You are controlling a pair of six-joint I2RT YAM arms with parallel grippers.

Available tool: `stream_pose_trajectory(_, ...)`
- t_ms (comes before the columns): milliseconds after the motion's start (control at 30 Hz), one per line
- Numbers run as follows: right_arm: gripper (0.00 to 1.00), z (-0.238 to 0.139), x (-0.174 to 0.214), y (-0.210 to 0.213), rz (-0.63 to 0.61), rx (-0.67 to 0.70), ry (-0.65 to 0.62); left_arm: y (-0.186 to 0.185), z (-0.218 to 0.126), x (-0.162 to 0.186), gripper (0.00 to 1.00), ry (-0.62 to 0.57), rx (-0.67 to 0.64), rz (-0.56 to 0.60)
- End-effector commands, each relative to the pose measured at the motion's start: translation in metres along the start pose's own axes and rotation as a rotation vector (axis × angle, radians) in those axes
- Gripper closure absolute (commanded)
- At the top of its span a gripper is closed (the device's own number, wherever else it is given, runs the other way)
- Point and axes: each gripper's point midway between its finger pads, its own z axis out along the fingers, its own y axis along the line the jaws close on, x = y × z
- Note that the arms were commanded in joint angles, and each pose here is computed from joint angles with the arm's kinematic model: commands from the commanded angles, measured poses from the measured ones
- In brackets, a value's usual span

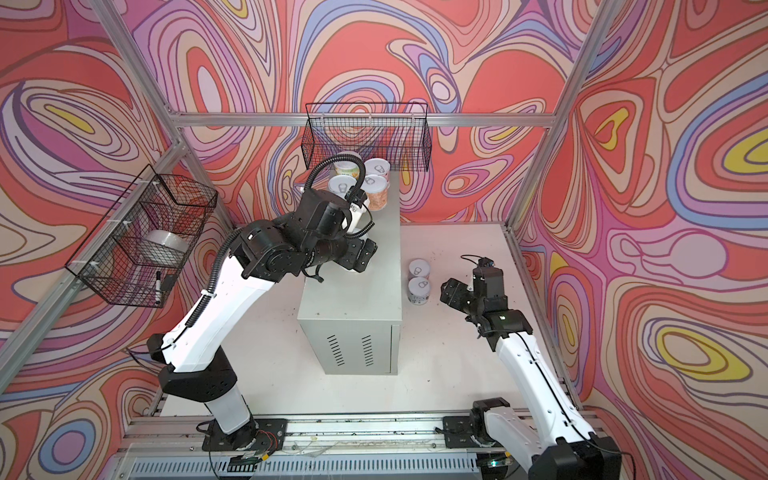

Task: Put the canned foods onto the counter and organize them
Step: 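Carry the yellow-labelled can over the box top and lower it near the green can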

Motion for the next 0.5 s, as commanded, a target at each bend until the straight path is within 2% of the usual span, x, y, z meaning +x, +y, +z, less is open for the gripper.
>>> stream_pose_trajectory(0,0.14,-0.006,-0.016,0.011,-0.003,-0.030,-0.040,0.003,0.008,-0.008,0.00,-0.030,-0.019,0.003)
stream_pose_trajectory(267,0.15,-0.029,-0.044,0.032,-0.039,-0.076,-0.091,0.016,-0.022,-0.052,0.00,-0.201,-0.017,-0.015)
stream_pose_trajectory(467,0.14,-0.071,-0.072,0.075,-0.114,-0.244,-0.183,0.033,-0.065,-0.079,0.00,-0.326,-0.005,-0.045)
